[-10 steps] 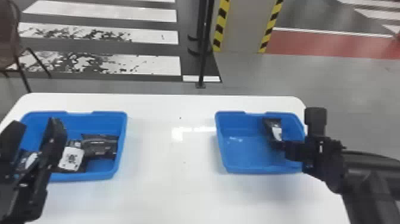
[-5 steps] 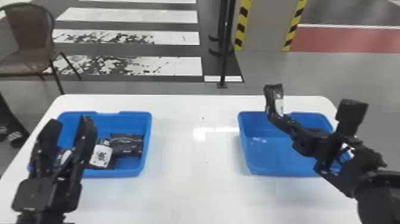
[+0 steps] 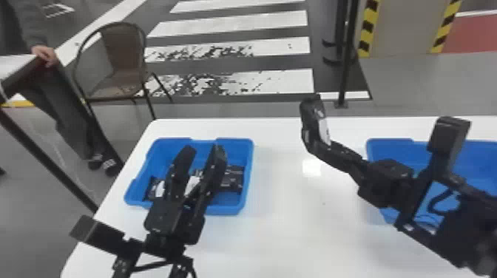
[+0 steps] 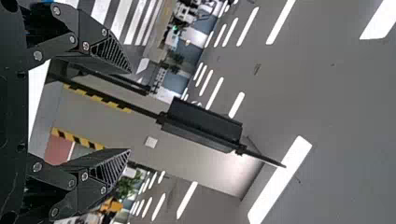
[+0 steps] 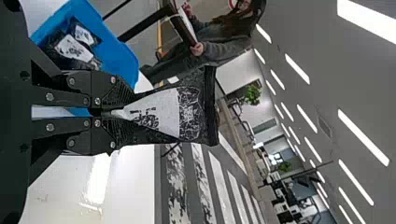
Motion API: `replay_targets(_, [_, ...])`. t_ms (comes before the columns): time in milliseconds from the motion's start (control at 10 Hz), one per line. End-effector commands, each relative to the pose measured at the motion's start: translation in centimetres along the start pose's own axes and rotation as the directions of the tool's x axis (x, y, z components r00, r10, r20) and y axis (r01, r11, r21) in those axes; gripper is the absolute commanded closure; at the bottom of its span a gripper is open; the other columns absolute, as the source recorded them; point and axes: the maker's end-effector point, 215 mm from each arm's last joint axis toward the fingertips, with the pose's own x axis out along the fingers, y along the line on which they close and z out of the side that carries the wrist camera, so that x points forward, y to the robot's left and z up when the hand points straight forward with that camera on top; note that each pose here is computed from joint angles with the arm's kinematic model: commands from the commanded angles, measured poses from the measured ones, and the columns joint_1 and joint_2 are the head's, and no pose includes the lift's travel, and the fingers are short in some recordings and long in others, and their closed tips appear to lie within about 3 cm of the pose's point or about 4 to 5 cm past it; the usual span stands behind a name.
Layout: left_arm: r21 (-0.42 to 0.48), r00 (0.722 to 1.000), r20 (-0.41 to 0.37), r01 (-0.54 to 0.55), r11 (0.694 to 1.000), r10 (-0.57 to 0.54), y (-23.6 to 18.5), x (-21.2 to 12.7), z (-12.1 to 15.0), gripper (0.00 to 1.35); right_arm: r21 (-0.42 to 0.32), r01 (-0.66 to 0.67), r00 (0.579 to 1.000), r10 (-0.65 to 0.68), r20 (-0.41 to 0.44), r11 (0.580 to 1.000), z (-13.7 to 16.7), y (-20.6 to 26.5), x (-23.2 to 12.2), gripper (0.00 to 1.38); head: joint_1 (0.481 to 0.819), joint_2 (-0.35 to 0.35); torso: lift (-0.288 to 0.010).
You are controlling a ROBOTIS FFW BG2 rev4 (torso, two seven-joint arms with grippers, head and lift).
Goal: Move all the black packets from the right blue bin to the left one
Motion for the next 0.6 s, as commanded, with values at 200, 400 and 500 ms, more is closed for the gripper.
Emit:
replay_targets(200, [-0.032, 0.994, -0.103, 0.034, 0.999, -0.037, 0.1, 1.2, -1.5, 0.47, 0.072, -0.141, 0.987, 0.146, -0.066, 0.987, -4.0, 6.5, 2.2, 1.09, 0.695, 0.249, -0.140])
replay_targets(400, [-0.048, 0.989, -0.132, 0.064, 0.997, -0.070, -1.0, 1.5, -2.0, 0.47, 0.070, -0.165, 0.981, 0.171, -0.093, 0.984, -4.9, 7.5, 2.9, 1.09, 0.695, 0.295, -0.140])
replay_targets(500, [-0.057, 0.986, -0.144, 0.081, 0.995, -0.088, -1.7, 1.7, -2.3, 0.47, 0.068, -0.171, 0.979, 0.178, -0.102, 0.983, -5.1, 7.8, 3.1, 1.09, 0.695, 0.299, -0.140])
